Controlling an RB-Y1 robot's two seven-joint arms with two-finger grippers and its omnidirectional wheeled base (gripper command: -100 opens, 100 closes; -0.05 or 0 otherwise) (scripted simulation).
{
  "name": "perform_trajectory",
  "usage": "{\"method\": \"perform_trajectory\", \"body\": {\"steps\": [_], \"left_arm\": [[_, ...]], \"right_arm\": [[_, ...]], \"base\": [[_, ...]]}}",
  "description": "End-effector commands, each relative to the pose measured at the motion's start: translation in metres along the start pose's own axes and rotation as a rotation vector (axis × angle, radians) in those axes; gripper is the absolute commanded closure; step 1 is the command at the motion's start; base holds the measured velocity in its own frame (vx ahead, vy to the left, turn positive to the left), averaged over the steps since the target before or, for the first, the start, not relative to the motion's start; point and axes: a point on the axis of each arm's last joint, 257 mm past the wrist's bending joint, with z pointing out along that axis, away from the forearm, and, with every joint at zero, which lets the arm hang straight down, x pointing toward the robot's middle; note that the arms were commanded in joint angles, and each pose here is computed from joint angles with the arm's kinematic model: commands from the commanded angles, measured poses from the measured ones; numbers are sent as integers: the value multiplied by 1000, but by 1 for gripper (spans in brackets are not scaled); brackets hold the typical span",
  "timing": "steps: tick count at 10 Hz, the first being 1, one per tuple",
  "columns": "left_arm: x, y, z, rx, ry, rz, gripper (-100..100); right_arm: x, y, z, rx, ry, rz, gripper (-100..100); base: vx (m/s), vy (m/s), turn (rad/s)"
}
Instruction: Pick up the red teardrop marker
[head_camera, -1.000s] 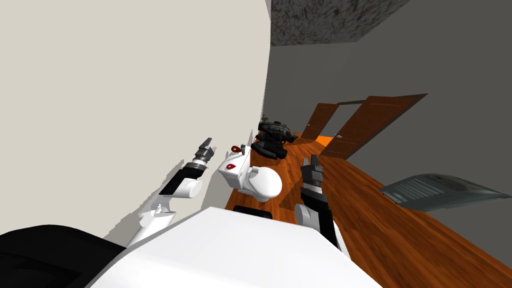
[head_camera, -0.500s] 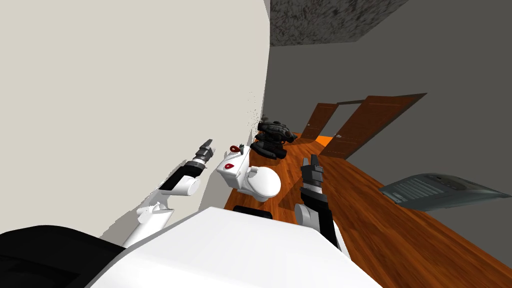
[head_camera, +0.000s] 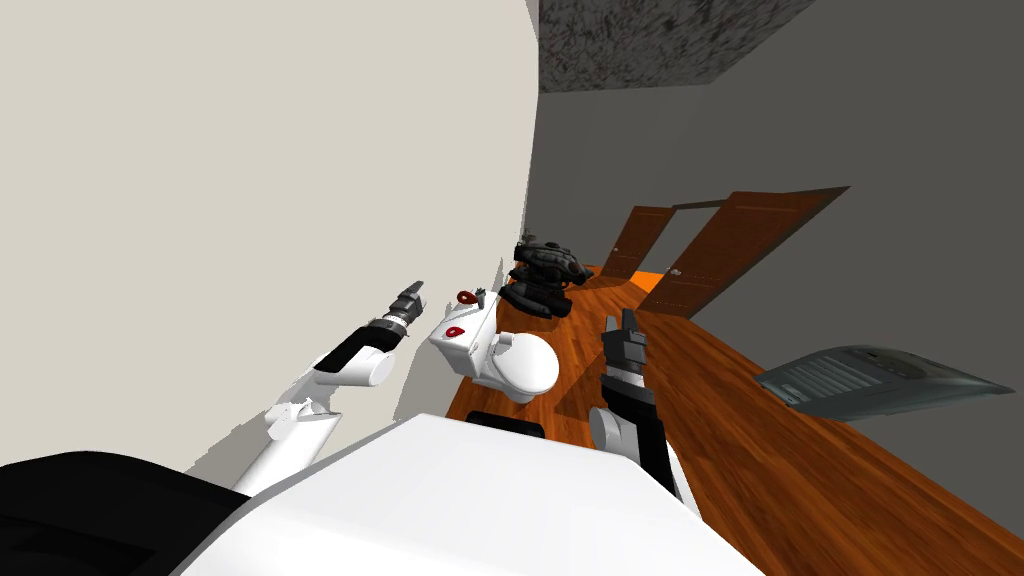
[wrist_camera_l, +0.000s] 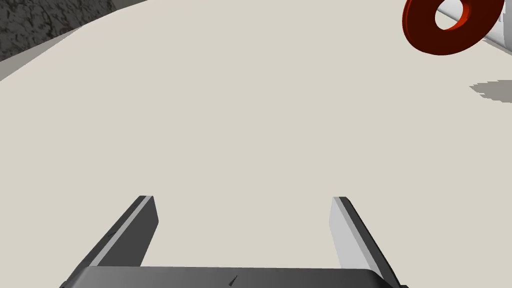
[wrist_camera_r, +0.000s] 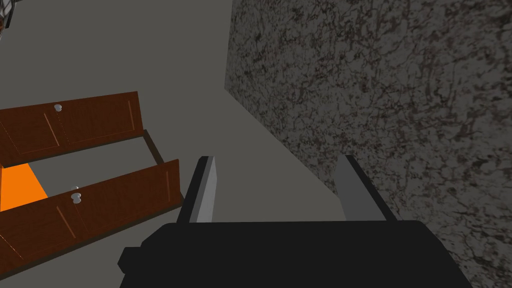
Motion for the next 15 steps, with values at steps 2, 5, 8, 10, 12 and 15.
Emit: {"method": "perform_trajectory", "body": {"steps": [2,5,8,10,12,15], "left_arm": [[-10,16,5,-65,-3,10,-100],[-18,34,6,-144,-4,15,-100],[-25,51,7,-217,-5,17,-100],[-33,61,8,-264,-8,17,-100],[-32,71,6,-303,-5,16,-100],[-38,86,4,-371,-6,13,-100]], "right_arm": [[0,0,0,0,0,0,0],[0,0,0,0,0,0,0],[0,0,0,0,0,0,0],[0,0,0,0,0,0,0],[0,0,0,0,0,0,0],[0,0,0,0,0,0,0]], "base": [[-1,-37,-6],[3,-48,-11],[4,-27,-14],[4,-24,-16],[5,-20,-5],[8,-22,-18]]}}
